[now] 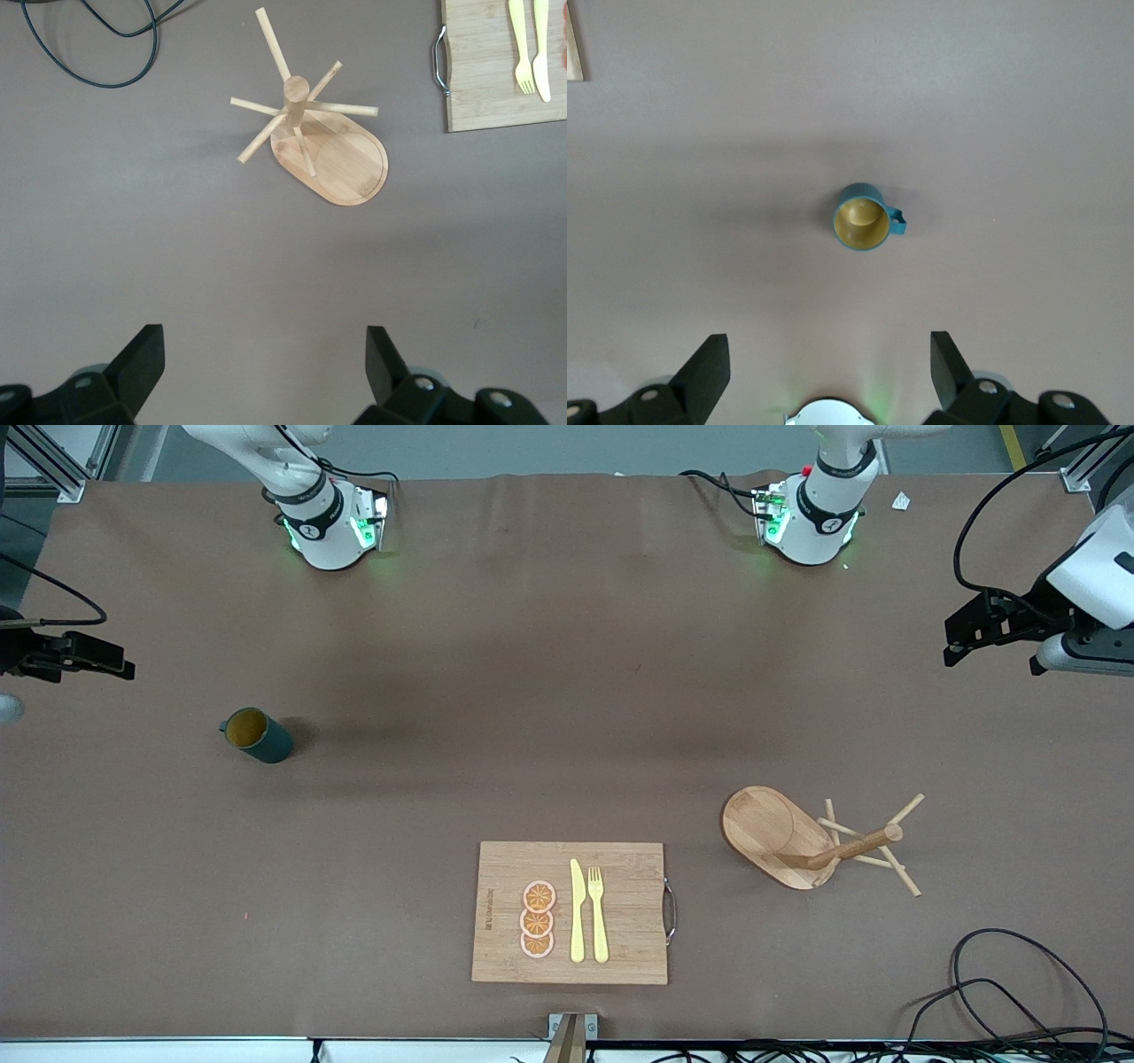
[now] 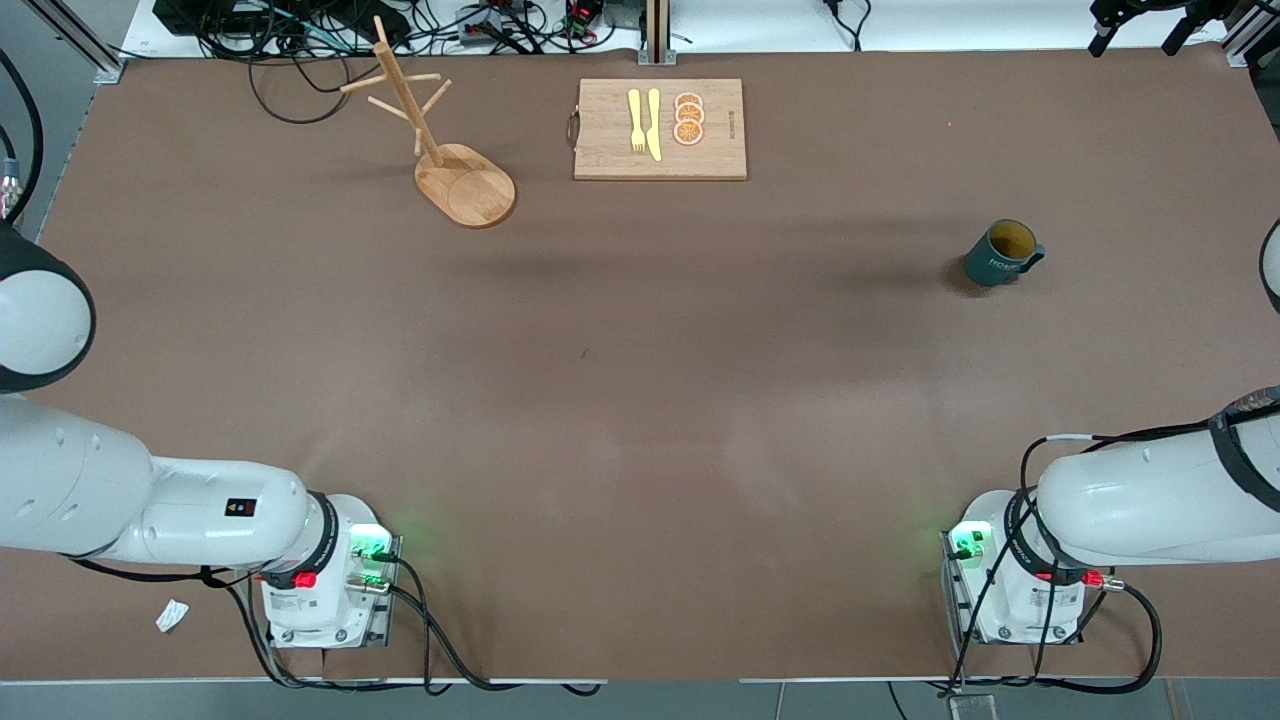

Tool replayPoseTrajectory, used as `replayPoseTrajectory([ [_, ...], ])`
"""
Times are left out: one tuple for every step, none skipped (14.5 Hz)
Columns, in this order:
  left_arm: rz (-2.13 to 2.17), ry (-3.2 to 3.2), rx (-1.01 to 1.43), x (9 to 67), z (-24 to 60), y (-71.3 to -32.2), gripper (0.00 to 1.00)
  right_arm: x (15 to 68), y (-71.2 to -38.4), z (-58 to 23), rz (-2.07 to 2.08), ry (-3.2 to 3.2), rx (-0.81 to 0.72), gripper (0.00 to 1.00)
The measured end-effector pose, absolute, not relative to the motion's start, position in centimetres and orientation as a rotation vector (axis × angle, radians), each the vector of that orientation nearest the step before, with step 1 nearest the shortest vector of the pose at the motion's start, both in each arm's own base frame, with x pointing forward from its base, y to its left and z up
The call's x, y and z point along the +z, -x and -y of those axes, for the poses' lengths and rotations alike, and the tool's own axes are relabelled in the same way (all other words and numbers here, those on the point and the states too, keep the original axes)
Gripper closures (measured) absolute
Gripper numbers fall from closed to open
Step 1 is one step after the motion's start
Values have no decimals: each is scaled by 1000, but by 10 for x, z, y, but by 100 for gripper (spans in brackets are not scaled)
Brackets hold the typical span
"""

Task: Transfer cup from left to right arm and place

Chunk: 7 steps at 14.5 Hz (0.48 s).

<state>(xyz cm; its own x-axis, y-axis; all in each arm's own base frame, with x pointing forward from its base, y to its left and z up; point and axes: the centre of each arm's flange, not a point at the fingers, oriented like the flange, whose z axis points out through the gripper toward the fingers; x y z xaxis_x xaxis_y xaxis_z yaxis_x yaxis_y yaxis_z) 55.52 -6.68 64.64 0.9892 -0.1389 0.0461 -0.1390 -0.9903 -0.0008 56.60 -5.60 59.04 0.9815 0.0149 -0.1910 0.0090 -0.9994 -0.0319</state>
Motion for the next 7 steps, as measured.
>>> replayPoseTrajectory([
  [218,-3131,72,646,67,-555,0,593,-563,56,-1,3096,307,0],
  [218,-3131,72,646,67,-555,0,597,-559,55,-29,3096,313,0],
  [218,-3131,72,646,66,-555,0,603,-555,55,-49,3097,311,0],
  [218,-3131,73,646,66,-555,0,608,-549,55,-58,3098,303,0],
  [218,-3131,73,646,66,-555,0,612,-544,55,-61,3098,294,0],
  [218,-3131,73,646,66,-555,0,616,-538,54,-62,3098,288,0],
  [217,-3131,73,647,66,-555,0,619,-532,54,-61,3098,285,0],
])
